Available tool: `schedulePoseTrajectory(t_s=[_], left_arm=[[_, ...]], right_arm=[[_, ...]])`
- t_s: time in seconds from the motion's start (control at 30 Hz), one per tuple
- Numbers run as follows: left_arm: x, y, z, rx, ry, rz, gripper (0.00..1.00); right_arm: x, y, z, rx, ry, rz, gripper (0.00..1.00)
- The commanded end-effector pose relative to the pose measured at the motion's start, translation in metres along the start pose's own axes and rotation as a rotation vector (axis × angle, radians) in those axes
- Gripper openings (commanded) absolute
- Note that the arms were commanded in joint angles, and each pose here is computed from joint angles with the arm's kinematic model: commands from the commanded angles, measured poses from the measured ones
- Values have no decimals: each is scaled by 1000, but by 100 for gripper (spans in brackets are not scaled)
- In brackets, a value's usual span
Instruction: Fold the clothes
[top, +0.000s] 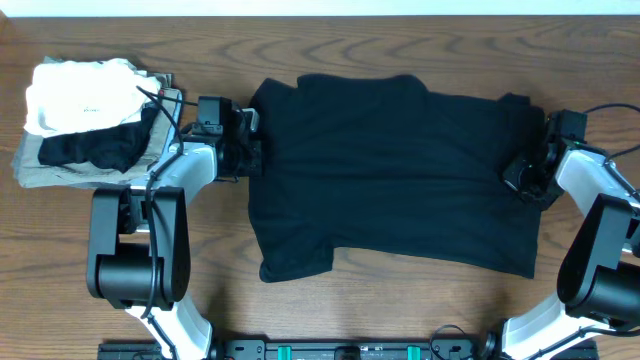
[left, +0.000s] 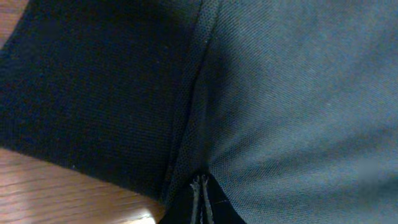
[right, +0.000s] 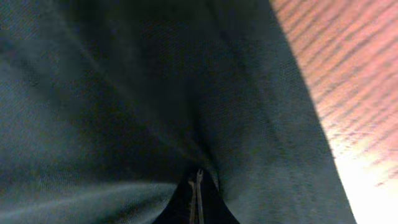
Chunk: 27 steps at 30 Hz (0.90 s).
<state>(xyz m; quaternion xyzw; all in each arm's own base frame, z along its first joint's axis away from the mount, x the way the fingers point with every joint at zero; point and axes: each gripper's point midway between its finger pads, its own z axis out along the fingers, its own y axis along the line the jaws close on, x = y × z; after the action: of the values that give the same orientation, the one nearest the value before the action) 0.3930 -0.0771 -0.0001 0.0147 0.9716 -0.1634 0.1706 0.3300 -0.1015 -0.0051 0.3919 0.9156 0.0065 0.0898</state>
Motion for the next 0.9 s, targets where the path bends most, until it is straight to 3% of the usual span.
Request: schedulePoseTrajectory(t_s=[0.0,0.23,0.43,0.57,0.7,0.87], left_arm=[[10,32,8,-122,38,-23,6],[-11,21,-17,-117,-20,-7,6],[-35,-1,-78,-107,-146,27,14],[-34,-13,-115,-101,-189,23,17],[-5,-30,-123,-11,-89,-12,17],[59,-43,-107,60,180,-86,15]], right_arm=[[6,-30,14,122,17,23,1],[-6,-22,-2,119,22,2,1],[-22,-13,-51,126,37,-1,1],[-9,-5,-79,75,103,-24,1],[21,0,-85,42,222,-52,1],[52,-7,-65,87,285,-75,1]])
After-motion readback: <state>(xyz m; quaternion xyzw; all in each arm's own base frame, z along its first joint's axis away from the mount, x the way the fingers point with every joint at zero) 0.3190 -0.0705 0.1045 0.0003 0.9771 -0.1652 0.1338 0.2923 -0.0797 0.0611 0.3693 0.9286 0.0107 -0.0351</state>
